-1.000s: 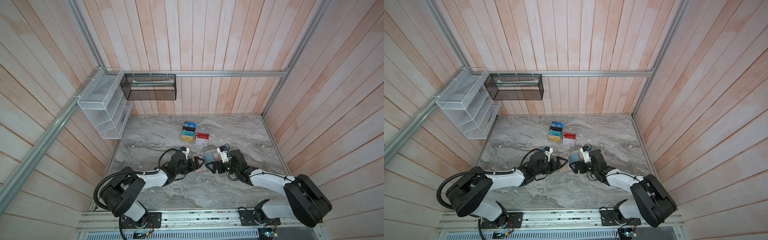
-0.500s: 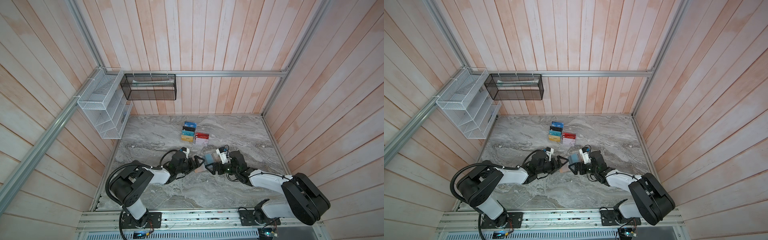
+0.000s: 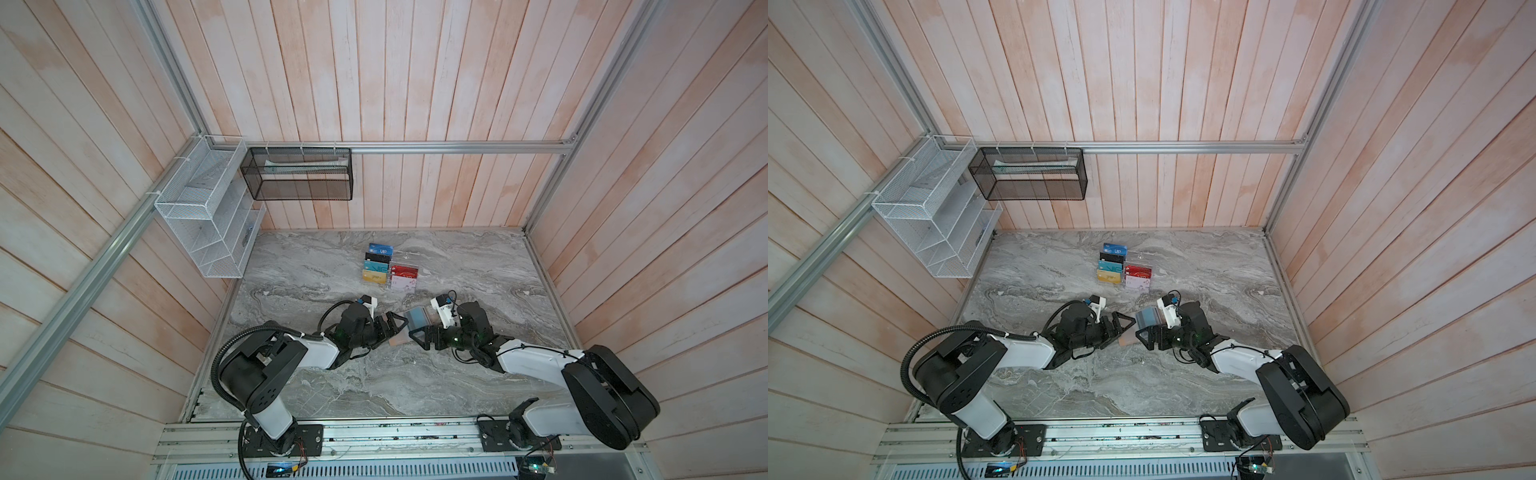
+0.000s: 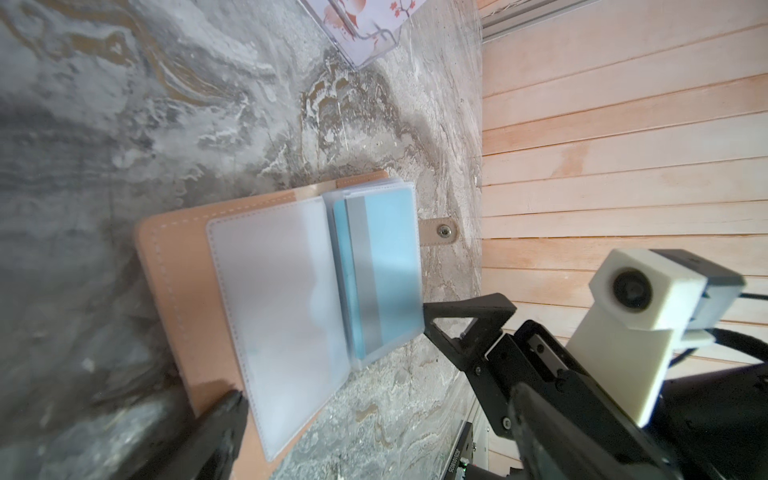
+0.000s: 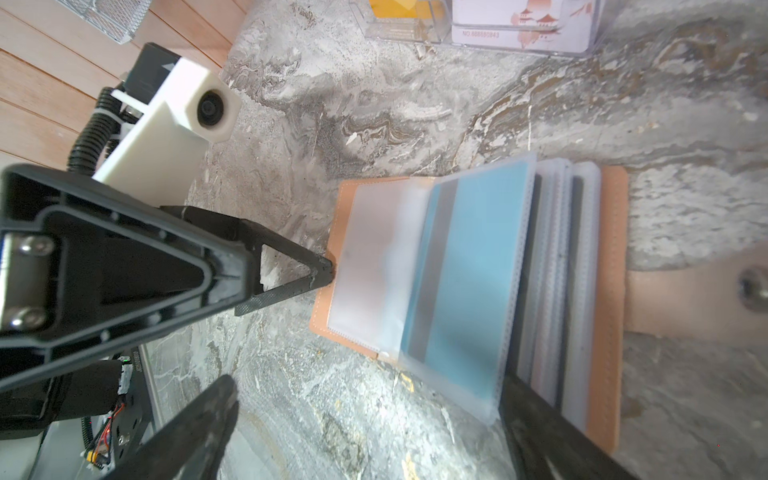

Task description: Take the credit cards out of the card holder

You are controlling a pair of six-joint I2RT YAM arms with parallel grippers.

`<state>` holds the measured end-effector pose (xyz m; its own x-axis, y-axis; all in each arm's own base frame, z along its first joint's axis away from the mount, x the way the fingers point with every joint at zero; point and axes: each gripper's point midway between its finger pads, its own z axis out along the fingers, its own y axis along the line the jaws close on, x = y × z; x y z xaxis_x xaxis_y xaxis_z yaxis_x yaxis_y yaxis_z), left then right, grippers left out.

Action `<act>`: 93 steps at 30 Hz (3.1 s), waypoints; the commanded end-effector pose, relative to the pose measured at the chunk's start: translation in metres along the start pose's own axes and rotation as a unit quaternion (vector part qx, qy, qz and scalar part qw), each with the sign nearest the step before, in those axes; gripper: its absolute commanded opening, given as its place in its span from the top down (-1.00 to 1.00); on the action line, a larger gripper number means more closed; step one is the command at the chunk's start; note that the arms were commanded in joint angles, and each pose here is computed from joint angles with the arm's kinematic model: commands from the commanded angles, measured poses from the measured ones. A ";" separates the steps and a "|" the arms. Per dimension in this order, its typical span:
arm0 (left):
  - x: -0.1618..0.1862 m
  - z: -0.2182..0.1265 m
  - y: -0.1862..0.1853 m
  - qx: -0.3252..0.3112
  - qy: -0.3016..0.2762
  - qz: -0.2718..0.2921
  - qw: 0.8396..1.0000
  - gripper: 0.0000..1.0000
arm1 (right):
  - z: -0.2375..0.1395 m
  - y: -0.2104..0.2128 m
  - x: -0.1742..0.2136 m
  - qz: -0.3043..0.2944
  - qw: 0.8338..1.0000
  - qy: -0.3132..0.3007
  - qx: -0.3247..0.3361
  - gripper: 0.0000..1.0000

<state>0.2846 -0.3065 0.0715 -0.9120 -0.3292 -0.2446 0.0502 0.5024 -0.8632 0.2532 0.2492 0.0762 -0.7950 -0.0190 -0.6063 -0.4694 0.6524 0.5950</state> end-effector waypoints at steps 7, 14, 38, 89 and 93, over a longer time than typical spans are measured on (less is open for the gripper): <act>0.002 -0.001 0.011 -0.002 0.001 -0.007 1.000 -1.00 | 0.005 0.019 -0.006 -0.010 1.000 -0.001 -0.025 -0.96; -0.002 -0.007 0.018 -0.001 -0.005 -0.016 1.000 -1.00 | 0.006 0.033 -0.013 -0.009 0.999 -0.009 -0.053 -0.96; -0.015 -0.033 0.033 -0.004 -0.030 -0.034 0.999 -1.00 | 0.032 0.058 -0.009 -0.002 0.995 0.004 -0.103 -0.96; -0.015 0.010 0.030 0.061 0.028 -0.095 0.993 -1.00 | 0.025 0.009 0.010 0.093 0.994 -0.006 -0.049 -0.96; -0.011 0.010 0.036 0.060 0.031 -0.102 0.992 -1.00 | 0.023 0.002 0.013 0.116 0.993 -0.017 -0.033 -0.96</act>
<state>0.3124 -0.3004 0.0685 -0.9246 -0.3693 -0.0933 -0.0185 0.2880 -0.9574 0.2484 0.2796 0.0682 -0.8657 0.0952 -0.4914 -0.3708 0.5374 0.7574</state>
